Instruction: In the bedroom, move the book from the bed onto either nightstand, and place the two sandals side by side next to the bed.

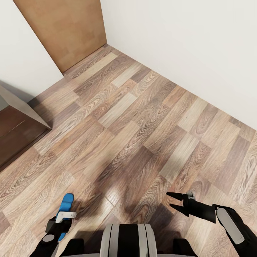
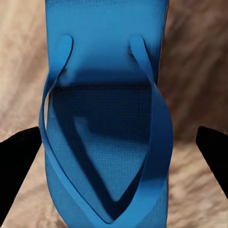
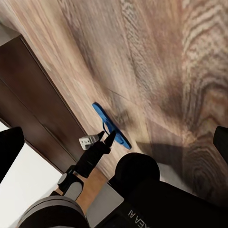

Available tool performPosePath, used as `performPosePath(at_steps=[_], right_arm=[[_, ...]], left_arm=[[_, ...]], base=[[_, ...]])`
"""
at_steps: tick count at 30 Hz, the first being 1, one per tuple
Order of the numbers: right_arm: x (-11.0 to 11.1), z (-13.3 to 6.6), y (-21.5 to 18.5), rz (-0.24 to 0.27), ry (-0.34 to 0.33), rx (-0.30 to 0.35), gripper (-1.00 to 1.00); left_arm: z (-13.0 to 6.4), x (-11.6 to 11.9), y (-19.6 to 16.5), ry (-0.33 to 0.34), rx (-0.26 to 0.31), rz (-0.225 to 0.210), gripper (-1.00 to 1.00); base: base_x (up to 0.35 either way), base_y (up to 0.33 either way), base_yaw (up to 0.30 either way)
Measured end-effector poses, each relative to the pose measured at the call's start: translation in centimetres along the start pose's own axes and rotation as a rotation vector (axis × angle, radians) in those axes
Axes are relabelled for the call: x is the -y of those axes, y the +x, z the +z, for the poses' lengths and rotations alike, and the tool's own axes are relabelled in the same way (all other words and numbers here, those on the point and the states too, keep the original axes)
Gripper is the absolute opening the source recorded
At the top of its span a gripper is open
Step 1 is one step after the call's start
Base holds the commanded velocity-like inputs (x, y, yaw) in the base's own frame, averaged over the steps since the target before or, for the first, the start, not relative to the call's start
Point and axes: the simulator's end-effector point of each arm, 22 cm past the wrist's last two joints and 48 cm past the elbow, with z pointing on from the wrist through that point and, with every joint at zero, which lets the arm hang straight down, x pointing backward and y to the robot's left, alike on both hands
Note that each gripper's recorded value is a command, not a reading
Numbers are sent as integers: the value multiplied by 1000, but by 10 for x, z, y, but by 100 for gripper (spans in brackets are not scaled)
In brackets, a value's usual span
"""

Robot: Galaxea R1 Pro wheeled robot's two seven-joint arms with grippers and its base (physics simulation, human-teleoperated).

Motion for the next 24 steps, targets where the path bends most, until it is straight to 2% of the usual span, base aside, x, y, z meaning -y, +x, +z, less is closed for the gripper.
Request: performPosePath(at_steps=[24], right_arm=[[0,0,0,0,0,0,100]], left_arm=[[0,0,0,0,1,-2,-100]], base=[[0,0,0]])
